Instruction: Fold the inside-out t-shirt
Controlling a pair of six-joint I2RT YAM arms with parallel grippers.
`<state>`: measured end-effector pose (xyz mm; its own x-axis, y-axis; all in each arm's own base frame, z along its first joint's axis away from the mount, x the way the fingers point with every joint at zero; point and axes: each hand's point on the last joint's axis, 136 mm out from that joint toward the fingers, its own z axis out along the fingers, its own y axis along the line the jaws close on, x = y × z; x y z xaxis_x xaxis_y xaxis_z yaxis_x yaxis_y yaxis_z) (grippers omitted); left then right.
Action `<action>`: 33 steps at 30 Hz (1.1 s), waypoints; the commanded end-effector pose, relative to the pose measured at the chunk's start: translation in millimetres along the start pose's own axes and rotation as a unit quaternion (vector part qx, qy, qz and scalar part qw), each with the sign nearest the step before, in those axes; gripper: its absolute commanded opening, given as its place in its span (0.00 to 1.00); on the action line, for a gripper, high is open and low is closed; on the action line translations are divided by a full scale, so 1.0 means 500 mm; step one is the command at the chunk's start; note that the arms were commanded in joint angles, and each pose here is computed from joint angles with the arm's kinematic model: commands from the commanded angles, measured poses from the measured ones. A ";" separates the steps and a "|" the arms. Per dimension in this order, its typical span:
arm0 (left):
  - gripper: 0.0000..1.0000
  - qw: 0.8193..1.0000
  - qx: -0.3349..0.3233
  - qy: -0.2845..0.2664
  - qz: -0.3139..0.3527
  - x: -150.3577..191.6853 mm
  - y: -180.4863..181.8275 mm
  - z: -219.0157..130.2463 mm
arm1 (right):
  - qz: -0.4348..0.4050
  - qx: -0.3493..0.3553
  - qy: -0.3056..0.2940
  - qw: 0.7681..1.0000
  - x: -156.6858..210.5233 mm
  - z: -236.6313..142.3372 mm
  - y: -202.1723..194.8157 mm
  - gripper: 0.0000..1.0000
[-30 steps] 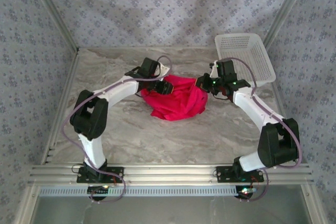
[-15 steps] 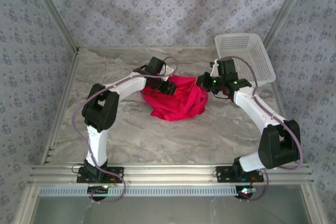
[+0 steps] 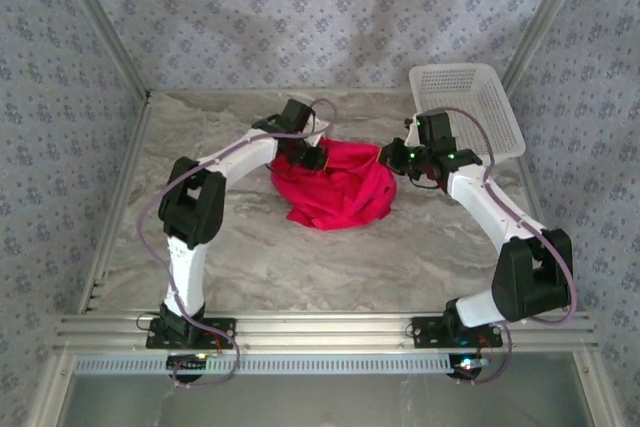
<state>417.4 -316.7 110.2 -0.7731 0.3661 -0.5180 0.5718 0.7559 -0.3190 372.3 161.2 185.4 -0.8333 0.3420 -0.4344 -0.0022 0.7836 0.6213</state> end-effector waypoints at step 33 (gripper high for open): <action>0.00 0.859 0.367 -0.202 -0.293 -0.231 -0.062 -0.373 | -0.063 -0.038 0.029 0.997 0.058 0.108 0.144 0.66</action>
<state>435.8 -280.3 297.1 -0.9393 -0.2731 -0.2074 0.1706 0.1526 -0.9735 375.4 219.3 176.9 -0.8549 0.1799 -0.4866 -0.0985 0.8646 0.4928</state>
